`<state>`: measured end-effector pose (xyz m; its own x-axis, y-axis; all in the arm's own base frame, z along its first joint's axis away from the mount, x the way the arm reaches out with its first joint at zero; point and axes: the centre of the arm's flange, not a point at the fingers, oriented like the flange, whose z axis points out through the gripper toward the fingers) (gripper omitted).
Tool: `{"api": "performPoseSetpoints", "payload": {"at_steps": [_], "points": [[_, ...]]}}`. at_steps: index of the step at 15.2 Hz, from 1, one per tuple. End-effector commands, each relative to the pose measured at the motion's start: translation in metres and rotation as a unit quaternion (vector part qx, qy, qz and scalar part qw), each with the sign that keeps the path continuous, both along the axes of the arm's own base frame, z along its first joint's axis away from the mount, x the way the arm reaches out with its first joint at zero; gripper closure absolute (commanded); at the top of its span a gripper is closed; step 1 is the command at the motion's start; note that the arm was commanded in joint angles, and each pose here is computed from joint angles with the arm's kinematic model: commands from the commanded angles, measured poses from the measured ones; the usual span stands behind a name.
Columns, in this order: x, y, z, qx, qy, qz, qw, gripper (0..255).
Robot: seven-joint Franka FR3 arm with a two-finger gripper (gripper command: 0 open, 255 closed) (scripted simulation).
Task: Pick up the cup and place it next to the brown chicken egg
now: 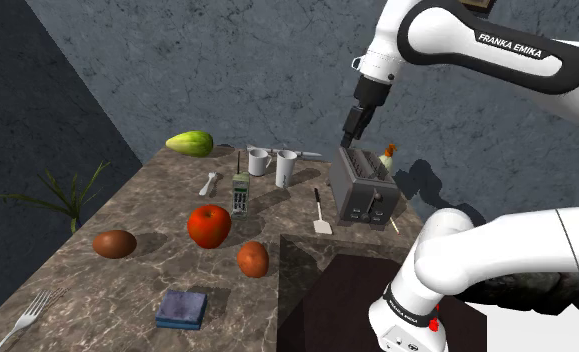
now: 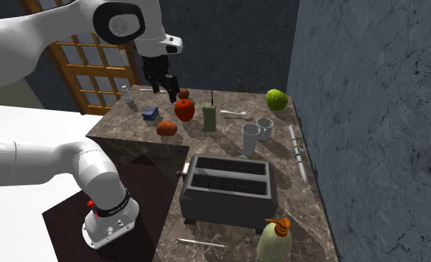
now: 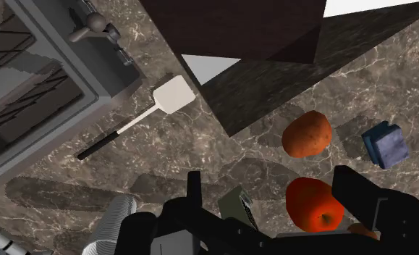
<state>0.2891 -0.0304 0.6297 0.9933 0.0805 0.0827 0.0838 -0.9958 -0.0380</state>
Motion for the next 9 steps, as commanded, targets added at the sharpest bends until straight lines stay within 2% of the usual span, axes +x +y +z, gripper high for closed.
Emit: {"api": "performPoseSetpoints", "payload": {"at_steps": [1, 9], "points": [[0.000, 0.000, 0.000, 0.000, 0.000, 0.000, 1.0000, 0], [0.082, -0.030, -0.058, -0.016, 0.004, -0.004, 0.9999, 0]]}}
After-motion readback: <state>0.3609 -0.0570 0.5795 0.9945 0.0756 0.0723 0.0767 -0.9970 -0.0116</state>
